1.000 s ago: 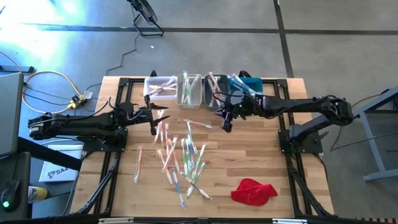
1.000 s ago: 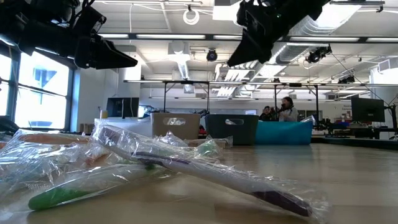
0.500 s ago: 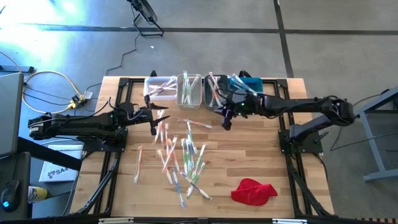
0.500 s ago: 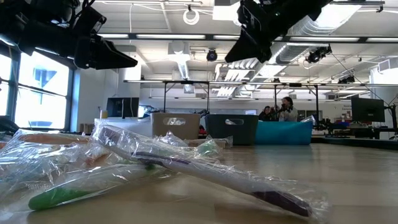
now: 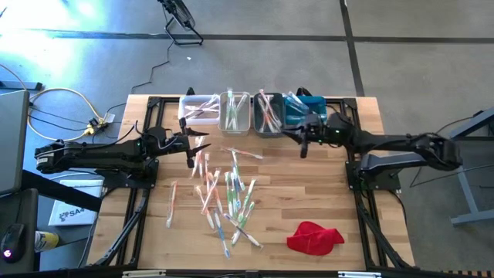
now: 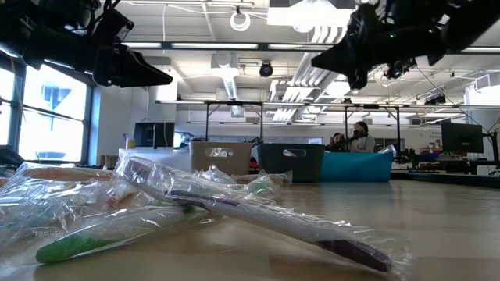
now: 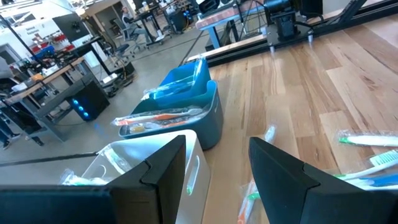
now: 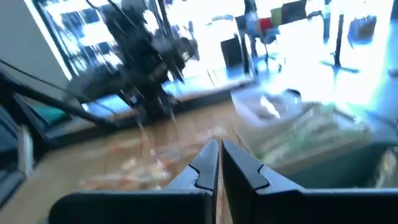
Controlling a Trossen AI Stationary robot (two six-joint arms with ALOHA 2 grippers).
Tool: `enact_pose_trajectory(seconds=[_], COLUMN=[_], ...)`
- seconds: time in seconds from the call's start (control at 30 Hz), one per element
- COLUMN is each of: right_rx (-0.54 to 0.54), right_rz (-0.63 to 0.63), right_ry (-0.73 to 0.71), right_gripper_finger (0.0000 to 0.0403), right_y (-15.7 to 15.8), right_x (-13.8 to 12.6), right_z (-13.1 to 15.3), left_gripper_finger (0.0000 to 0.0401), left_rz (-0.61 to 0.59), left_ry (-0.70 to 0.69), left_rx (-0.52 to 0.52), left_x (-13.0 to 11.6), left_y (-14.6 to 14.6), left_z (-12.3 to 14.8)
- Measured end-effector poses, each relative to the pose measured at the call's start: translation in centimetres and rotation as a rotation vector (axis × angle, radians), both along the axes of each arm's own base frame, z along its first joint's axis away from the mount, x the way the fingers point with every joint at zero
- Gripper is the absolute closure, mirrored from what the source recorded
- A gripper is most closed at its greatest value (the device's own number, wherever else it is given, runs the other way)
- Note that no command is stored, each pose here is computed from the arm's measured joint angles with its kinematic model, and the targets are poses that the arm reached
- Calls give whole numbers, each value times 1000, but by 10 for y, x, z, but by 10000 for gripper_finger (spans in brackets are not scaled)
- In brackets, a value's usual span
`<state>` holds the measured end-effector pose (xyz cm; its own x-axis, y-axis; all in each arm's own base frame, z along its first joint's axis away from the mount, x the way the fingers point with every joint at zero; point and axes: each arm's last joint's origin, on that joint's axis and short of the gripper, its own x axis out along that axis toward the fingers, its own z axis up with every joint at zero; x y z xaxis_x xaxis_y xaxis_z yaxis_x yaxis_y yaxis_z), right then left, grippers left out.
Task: Pick & Place Toothbrushes
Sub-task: Put the orange toothbrush into the dark green bin
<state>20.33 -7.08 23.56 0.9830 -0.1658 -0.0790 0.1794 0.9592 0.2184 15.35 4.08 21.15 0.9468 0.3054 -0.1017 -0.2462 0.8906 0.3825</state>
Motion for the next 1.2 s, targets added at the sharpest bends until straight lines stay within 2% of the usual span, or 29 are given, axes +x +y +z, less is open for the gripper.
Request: enact_pose_trajectory(seconds=[0.2, 0.37, 0.43, 0.6, 0.7, 1.2], right_rx=[-66, -126, -144, -158, -157, -124], right_rz=[-44, -92, -98, -108, -110, -92], right_ry=[-70, -63, -59, -49, -48, 5], right_gripper_finger=[391, 391, 391, 391, 391, 391], right_y=[-6, -11, -12, -13, -13, -12], right_x=[-29, -36, -37, -36, -36, -36], right_z=[-10, -12, -12, -13, -13, -19], left_gripper_finger=[230, 230, 230, 230, 230, 230], left_rz=[0, 2, 6, 10, 19, 45], left_ry=[-1, -33, -60, -146, -180, -258], left_rx=[-2, -45, -112, -398, -513, -768], left_x=[0, 0, 0, 0, 0, 0], left_y=[0, 0, 0, -1, -1, -1], left_z=[0, 2, 2, 2, 2, 2])
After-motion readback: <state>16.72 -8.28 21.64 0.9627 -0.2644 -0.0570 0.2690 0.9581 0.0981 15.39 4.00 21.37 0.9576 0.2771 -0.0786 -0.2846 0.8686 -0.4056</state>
